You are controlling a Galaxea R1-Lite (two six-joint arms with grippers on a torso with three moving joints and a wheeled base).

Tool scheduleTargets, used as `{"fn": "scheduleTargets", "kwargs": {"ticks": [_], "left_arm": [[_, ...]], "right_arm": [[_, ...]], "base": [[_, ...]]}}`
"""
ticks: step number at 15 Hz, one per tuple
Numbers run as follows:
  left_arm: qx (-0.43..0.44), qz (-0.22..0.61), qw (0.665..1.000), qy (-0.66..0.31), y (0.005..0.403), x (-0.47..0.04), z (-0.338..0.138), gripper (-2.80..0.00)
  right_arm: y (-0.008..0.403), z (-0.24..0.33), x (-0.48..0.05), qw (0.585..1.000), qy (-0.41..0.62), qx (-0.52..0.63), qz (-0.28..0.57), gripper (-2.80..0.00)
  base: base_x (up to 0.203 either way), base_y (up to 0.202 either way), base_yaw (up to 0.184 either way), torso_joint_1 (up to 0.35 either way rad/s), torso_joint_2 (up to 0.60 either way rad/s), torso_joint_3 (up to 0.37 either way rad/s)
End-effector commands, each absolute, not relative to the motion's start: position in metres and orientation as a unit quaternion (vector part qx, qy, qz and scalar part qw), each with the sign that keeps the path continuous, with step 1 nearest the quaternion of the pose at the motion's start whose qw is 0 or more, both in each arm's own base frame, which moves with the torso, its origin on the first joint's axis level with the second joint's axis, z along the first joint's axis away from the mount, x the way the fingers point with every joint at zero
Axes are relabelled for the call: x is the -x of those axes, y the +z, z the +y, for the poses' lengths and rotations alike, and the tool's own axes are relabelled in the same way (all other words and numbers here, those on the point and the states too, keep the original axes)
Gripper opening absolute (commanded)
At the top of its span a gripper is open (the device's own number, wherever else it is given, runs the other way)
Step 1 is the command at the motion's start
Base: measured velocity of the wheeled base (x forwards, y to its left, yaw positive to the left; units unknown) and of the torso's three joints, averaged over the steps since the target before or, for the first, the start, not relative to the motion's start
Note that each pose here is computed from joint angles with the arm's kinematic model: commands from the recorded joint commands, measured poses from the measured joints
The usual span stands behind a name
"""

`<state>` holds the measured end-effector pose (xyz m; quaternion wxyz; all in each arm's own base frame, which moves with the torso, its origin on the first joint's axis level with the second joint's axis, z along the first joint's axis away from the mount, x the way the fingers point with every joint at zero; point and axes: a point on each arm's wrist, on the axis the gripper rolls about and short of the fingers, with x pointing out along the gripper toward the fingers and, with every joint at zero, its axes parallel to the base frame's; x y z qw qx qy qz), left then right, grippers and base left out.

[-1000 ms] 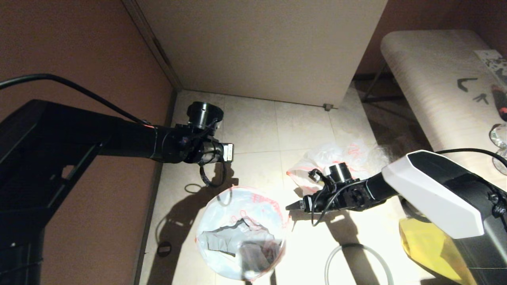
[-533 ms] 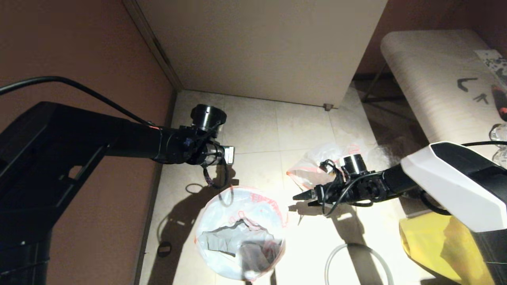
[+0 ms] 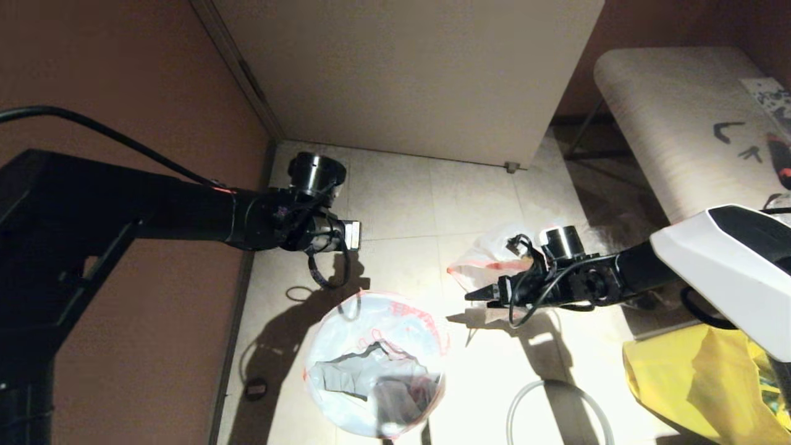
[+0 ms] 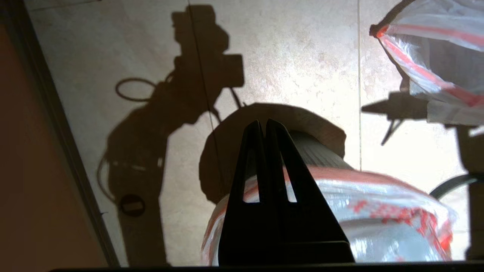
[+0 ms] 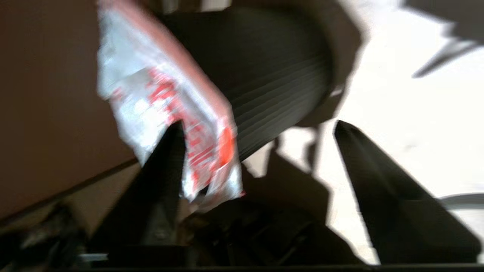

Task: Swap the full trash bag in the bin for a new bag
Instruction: Put the new garbage bag on the trash can

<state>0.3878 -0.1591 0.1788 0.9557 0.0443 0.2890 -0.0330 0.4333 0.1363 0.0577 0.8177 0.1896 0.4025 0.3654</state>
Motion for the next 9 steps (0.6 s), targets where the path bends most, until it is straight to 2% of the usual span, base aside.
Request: {"fn": "scheduleTargets", "kwargs": {"ticks": [1, 4, 7, 8, 9], "left_arm": [[-0.043, 0.284, 0.957, -0.037, 0.200, -0.371, -0.155, -2.80], [-0.062, 0.365, 0.926, -0.071, 0.188, -0.334, -0.172, -2.80], [-0.080, 0.463, 0.878, -0.092, 0.133, -0.286, -0.192, -2.80], [-0.074, 0.477, 0.870, -0.098, 0.113, -0.279, -0.197, -2.80], [-0.056, 0.464, 0.877, -0.109, 0.099, -0.281, -0.204, -2.80]], "right_arm": [[0.072, 0.141, -0.430, 0.851, 0.317, -0.165, 0.384, -2.80], [0.079, 0.146, -0.426, 0.894, 0.206, -0.125, 0.377, -2.80], [0.069, 0.136, -0.412, 0.887, 0.100, -0.094, 0.441, -2.80], [0.064, 0.133, -0.407, 0.885, 0.079, -0.092, 0.450, -2.80], [0.065, 0.131, -0.403, 0.885, 0.070, -0.098, 0.450, -2.80]], "base": [[0.000, 0.000, 0.000, 0.000, 0.00, 0.000], [0.000, 0.000, 0.000, 0.000, 0.00, 0.000], [0.000, 0.000, 0.000, 0.000, 0.00, 0.000], [0.000, 0.000, 0.000, 0.000, 0.00, 0.000], [0.000, 0.000, 0.000, 0.000, 0.00, 0.000]]}}
